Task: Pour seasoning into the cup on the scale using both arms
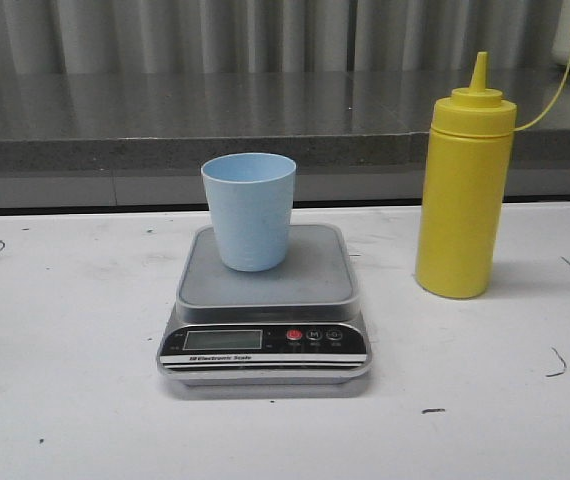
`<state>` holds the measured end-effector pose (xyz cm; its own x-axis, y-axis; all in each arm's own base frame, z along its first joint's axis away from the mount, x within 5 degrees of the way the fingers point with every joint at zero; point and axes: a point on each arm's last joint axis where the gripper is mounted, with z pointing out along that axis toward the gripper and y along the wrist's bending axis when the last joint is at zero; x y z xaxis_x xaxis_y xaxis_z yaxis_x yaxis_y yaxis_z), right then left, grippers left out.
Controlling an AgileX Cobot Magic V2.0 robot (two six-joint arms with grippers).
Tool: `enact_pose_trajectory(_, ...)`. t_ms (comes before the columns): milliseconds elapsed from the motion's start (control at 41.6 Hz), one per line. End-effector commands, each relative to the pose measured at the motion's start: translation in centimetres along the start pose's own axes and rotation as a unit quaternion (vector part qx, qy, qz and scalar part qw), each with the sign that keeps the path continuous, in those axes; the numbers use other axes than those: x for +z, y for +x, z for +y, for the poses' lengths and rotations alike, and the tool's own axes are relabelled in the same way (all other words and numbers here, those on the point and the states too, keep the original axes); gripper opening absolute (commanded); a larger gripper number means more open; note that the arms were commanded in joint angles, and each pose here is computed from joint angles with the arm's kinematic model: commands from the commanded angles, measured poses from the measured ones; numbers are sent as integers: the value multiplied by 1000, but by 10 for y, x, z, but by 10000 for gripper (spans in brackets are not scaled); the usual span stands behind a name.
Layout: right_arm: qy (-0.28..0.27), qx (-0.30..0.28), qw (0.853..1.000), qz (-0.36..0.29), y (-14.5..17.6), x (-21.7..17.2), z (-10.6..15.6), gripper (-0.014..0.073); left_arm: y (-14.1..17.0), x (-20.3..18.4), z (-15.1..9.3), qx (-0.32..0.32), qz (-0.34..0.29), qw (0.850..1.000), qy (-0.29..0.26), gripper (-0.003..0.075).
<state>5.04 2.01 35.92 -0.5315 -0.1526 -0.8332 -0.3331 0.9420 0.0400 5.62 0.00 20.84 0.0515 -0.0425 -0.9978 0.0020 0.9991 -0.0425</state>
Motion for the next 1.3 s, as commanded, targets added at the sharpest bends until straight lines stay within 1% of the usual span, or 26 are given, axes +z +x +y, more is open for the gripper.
enact_pose_trajectory(0, 6, -12, 999, -43, -11, -5, -1, -117, -1, -1, 0, -9, -39, 999, 1, -20)
enact_pose_trajectory(72, 45, -24, 997, -51, -5, -2, -8, -117, -1, -1, 0, -9, -39, 999, 1, -20)
enact_pose_trajectory(144, 88, -30, 993, -74, 6, 6, -14, -117, -1, -1, 0, -9, -39, 999, 1, -20)
enact_pose_trajectory(216, 111, -27, 988, -105, 19, 13, -18, -117, -1, -1, 0, -9, -39, 999, 1, -20)
enact_pose_trajectory(288, 124, -21, 981, -148, 34, 20, -19, -117, -1, -1, 0, -9, -39, 999, 1, -20)
enact_pose_trajectory(433, 146, -16, 966, -212, 71, 43, -21, -117, -1, -1, 0, -9, -39, 999, 1, -20)
enact_pose_trajectory(505, 148, -19, 957, -248, 85, 51, -21, -117, -1, -1, 0, -9, -39, 999, 1, -20)
enact_pose_trajectory(553, 145, -14, 954, -263, 96, 58, -21, -117, -1, -1, 0, -9, -39, 999, 1, -20)
enact_pose_trajectory(673, 135, 3, 943, -304, 110, 68, -21, -117, -1, -1, 0, -9, -39, 999, 1, -20)
enact_pose_trajectory(817, 132, 12, 937, -322, 128, 84, -23, -117, -1, -1, 0, -9, -38, 999, 1, -20)
enact_pose_trajectory(865, 132, 18, 940, -314, 129, 84, -23, -117, -1, -1, 0, -9, -38, 999, 1, -20)
enact_pose_trajectory(1274, 139, 20, 939, -313, 129, 84, -24, -117, -1, -1, 0, -9, -38, 999, 1, -20)
